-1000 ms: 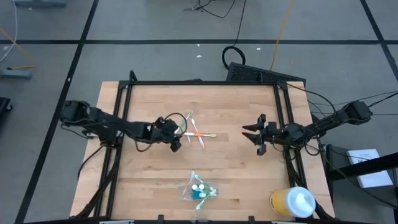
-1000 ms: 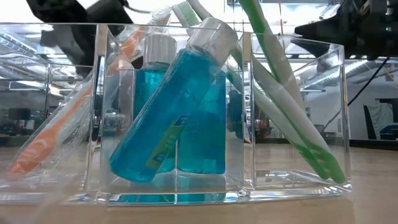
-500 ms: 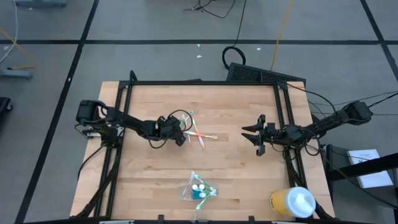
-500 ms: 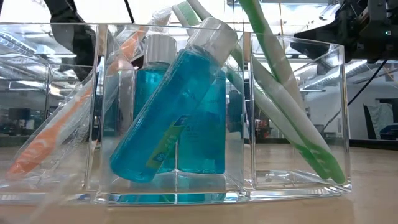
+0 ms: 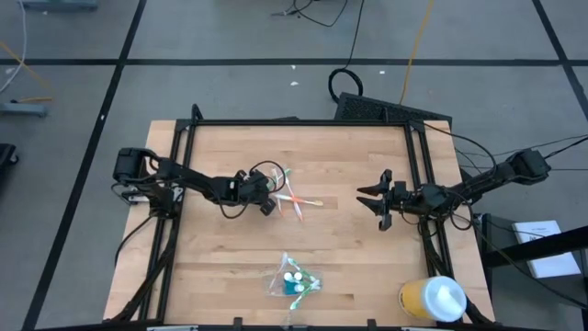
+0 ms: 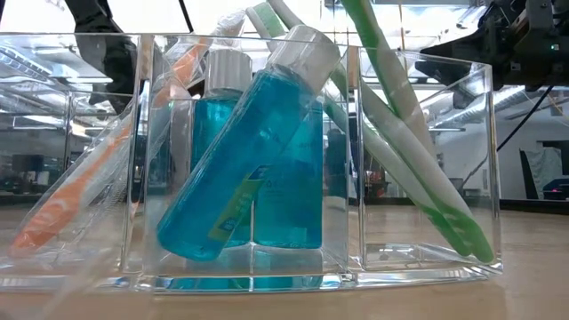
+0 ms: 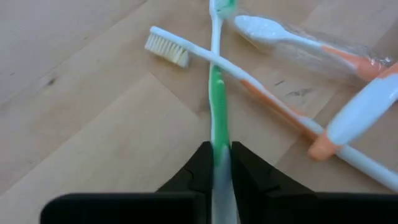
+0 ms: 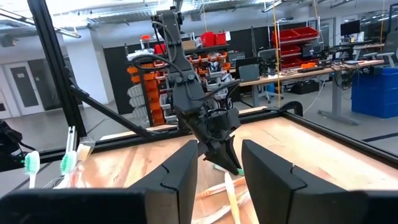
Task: Pick & Place toothbrushing station
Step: Put the green toothbrush into the transparent organizer
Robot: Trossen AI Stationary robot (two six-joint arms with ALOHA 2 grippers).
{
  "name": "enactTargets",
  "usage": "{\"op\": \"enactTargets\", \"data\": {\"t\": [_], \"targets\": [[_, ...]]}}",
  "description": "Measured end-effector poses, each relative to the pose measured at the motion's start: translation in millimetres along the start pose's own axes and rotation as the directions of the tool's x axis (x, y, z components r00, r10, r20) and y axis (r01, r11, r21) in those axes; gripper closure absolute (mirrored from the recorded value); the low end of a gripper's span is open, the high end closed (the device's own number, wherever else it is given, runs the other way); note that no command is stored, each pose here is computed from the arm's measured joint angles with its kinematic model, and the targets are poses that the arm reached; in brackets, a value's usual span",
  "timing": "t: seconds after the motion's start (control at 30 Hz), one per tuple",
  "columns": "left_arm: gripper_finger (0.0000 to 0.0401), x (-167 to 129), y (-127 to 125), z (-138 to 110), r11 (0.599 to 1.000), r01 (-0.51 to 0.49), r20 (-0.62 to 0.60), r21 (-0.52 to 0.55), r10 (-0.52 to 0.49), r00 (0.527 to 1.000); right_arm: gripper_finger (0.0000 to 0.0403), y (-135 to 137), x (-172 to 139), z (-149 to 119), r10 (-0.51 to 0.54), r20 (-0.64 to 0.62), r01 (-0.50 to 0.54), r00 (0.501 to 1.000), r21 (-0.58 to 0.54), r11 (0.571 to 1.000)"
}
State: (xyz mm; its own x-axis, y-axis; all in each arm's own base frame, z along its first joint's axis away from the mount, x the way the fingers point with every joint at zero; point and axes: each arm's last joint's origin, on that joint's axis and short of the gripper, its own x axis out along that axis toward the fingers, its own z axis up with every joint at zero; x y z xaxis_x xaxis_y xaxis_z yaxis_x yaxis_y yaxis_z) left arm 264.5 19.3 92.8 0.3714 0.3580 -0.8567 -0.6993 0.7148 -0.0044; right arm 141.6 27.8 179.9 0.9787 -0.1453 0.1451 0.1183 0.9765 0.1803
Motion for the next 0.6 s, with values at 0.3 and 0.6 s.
{"op": "enactTargets", "data": {"t": [0.3,0.6], "targets": [[0.0377,-11,0,1,0.999,0.020,0.014,0.032,-0.021,1.000,0.0287,0,0,0,0.000,-0.001,0.000,1.000,0.000,1.000],[0.0378,-61,9,7,0.999,-0.007,0.112,0.050,0.002,0.994,0.0287,0,0,-2,-0.002,-0.018,0.002,1.000,-0.007,1.000]]}}
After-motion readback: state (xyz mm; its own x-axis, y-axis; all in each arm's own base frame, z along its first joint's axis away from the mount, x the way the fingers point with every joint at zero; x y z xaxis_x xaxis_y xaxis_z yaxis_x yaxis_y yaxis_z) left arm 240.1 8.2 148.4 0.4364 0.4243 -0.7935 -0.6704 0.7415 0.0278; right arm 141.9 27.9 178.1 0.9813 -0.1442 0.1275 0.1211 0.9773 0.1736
